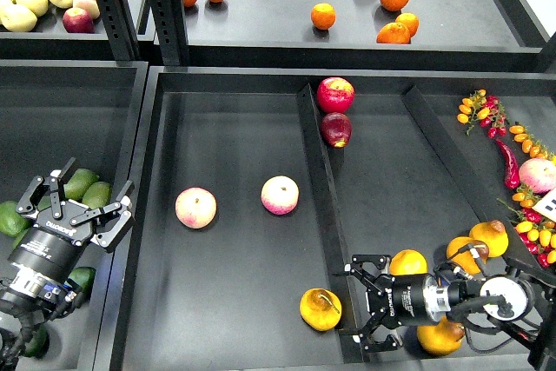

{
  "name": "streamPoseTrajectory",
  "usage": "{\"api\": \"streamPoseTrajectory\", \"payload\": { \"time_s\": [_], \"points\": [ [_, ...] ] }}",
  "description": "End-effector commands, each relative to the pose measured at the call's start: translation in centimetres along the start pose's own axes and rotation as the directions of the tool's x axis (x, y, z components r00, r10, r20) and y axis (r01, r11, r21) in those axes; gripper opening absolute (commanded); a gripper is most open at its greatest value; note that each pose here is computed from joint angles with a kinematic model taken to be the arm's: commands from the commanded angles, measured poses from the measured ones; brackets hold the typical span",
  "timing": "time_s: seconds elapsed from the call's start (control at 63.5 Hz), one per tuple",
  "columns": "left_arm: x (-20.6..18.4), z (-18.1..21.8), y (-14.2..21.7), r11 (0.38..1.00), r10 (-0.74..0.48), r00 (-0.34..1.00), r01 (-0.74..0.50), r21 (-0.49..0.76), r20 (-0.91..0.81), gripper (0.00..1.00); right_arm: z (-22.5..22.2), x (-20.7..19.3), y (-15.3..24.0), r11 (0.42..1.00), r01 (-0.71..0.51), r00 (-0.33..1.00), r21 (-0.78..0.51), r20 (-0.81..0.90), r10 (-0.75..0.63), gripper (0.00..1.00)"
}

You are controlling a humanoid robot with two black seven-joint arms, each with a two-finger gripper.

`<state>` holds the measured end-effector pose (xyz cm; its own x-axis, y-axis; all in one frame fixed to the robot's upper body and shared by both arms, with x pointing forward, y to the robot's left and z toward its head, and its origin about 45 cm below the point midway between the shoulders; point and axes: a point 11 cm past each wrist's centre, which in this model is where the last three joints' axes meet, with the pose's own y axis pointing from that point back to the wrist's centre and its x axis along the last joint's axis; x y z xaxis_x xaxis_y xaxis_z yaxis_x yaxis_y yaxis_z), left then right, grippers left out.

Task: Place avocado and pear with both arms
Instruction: 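Lower the right gripper around the yellow pear and close it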

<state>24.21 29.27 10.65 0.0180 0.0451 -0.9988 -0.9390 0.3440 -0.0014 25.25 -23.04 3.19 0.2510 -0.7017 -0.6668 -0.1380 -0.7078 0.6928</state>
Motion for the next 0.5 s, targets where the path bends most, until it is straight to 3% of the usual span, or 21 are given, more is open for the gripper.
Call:
{"api": "streamPoseTrajectory", "payload": {
  "time_s": [0.0,0.488],
  "points": [
    [0.0,0.0,0.0,1.0,-0.001,1.0,0.001,0.001,0.0,0.99,0.1,0.1,-0.5,1.0,-0.005,1.0,-0.003,0.007,0.005,1.0],
    [-0.1,-0.1,0.0,1.0,-0.003,1.0,0.003,0.002,-0.001,0.99,0.4,0.8,-1.9,1.0,-0.029,0.999,-0.007,0.036,0.029,1.0]
  ]
}}
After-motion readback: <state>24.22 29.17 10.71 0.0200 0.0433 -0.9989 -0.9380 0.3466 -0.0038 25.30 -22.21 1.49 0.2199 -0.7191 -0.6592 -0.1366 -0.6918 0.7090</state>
